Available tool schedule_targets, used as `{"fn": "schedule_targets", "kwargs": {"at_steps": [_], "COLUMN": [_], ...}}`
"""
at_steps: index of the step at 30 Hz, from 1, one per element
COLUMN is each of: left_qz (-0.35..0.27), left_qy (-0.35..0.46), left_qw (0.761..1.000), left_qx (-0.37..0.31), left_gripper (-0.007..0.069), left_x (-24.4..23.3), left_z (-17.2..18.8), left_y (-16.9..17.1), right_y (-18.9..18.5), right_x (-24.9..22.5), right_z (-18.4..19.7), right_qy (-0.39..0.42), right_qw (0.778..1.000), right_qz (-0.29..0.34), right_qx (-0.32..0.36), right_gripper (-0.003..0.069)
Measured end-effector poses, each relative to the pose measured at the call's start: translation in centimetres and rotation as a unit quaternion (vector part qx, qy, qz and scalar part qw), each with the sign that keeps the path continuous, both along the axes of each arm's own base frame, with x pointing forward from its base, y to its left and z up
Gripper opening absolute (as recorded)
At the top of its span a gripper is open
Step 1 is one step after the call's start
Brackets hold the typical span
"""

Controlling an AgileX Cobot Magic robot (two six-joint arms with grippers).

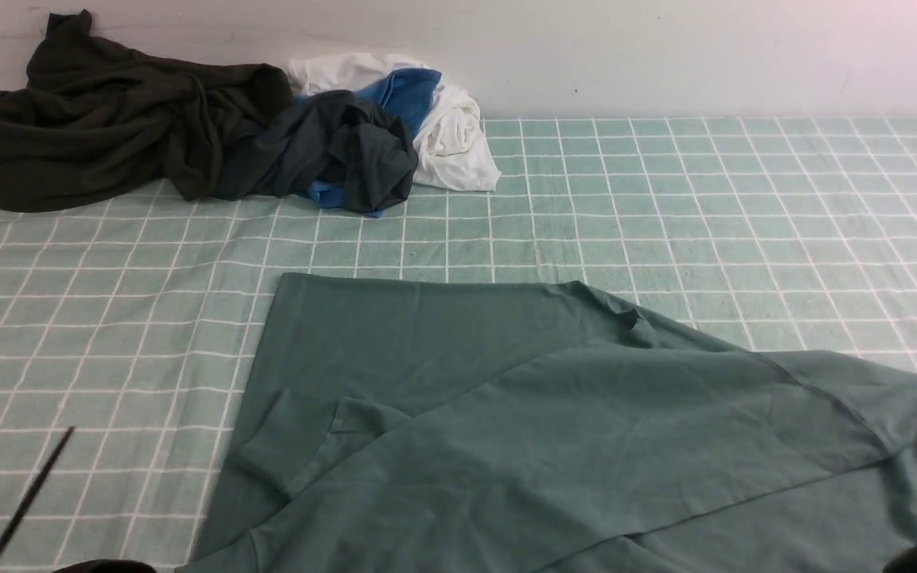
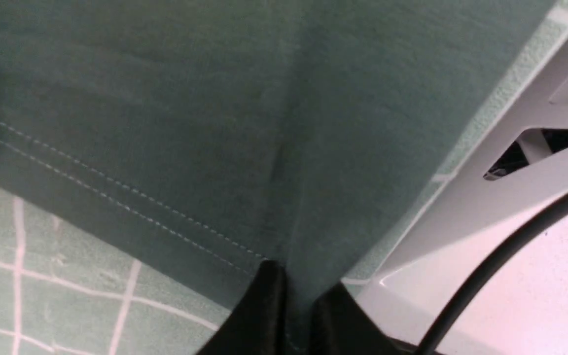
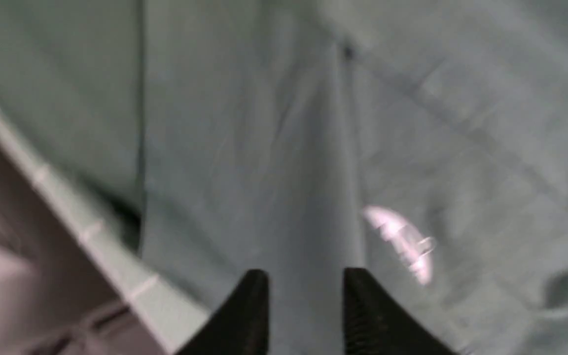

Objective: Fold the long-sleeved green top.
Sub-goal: Use both arms simultaneously to clamp the lower edge of the clothing fabric

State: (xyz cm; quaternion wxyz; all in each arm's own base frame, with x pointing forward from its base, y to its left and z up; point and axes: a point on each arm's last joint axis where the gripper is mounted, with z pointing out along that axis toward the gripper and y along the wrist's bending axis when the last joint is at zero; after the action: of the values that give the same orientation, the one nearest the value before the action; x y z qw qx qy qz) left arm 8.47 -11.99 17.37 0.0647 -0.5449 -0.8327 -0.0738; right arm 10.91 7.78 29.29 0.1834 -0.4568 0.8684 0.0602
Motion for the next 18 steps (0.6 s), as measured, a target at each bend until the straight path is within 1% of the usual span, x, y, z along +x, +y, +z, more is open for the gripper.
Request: {"fn": "schedule_targets", "kwargs": {"at_steps": [1, 2, 3, 4, 5, 6, 7, 8, 9, 10, 13, 16, 18], "left_qz": [0.001, 0.007, 0.008, 0.011, 0.011, 0.013, 0.013, 0.013, 0.013, 0.014, 0.014, 0.014, 0.014], "left_qy": [0.0, -0.008, -0.009, -0.011, -0.011, -0.012, -0.013, -0.013, -0.012, -0.012, -0.012, -0.012, -0.011], "left_qw": [1.0, 1.0, 1.0, 1.0, 1.0, 1.0, 1.0, 1.0, 1.0, 1.0, 1.0, 1.0, 1.0], "left_qx": [-0.001, -0.015, -0.016, -0.02, -0.021, -0.022, -0.022, -0.022, -0.022, -0.023, -0.023, -0.023, -0.022], "left_gripper": [0.0028, 0.0028, 0.0028, 0.0028, 0.0028, 0.0028, 0.0028, 0.0028, 0.0028, 0.0028, 0.0028, 0.0028, 0.0028], "left_x": [0.0, 0.0, 0.0, -0.1, -0.1, -0.1, -0.1, -0.1, -0.1, -0.1, -0.1, -0.1, -0.1], "left_z": [0.0, 0.3, 0.3, 0.4, 0.4, 0.4, 0.4, 0.4, 0.4, 0.4, 0.4, 0.4, 0.4], "left_y": [0.0, 0.0, 0.0, 0.0, 0.0, 0.0, 0.0, 0.0, 0.0, 0.0, 0.0, 0.0, 0.0], "right_y": [0.0, -0.1, -0.1, -0.1, -0.1, 0.1, 0.3, 0.5, 0.5, 0.8, 1.3, 1.8, 2.3], "right_x": [-0.1, -0.5, -0.6, -1.0, -1.1, -1.6, -1.7, -1.9, -1.9, -2.0, -1.8, -1.6, -1.4], "right_z": [-0.3, -2.3, -2.6, -4.1, -4.7, -6.5, -7.2, -8.0, -8.2, -9.3, -10.8, -11.7, -12.2], "right_qy": [0.005, 0.027, 0.029, 0.043, 0.047, 0.052, 0.052, 0.053, 0.052, 0.048, 0.03, 0.027, 0.029], "right_qw": [1.0, 0.999, 0.998, 0.996, 0.994, 0.99, 0.988, 0.985, 0.985, 0.981, 0.976, 0.973, 0.97], "right_qz": [0.001, 0.035, 0.039, 0.066, 0.078, 0.117, 0.131, 0.147, 0.15, 0.171, 0.194, 0.207, 0.218], "right_qx": [-0.002, -0.028, -0.031, -0.047, -0.052, -0.065, -0.069, -0.072, -0.073, -0.083, -0.094, -0.099, -0.106], "right_gripper": [0.0269, 0.0358, 0.0358, 0.0417, 0.0439, 0.0484, 0.0503, 0.0512, 0.0514, 0.0524, 0.0527, 0.0519, 0.0501]}}
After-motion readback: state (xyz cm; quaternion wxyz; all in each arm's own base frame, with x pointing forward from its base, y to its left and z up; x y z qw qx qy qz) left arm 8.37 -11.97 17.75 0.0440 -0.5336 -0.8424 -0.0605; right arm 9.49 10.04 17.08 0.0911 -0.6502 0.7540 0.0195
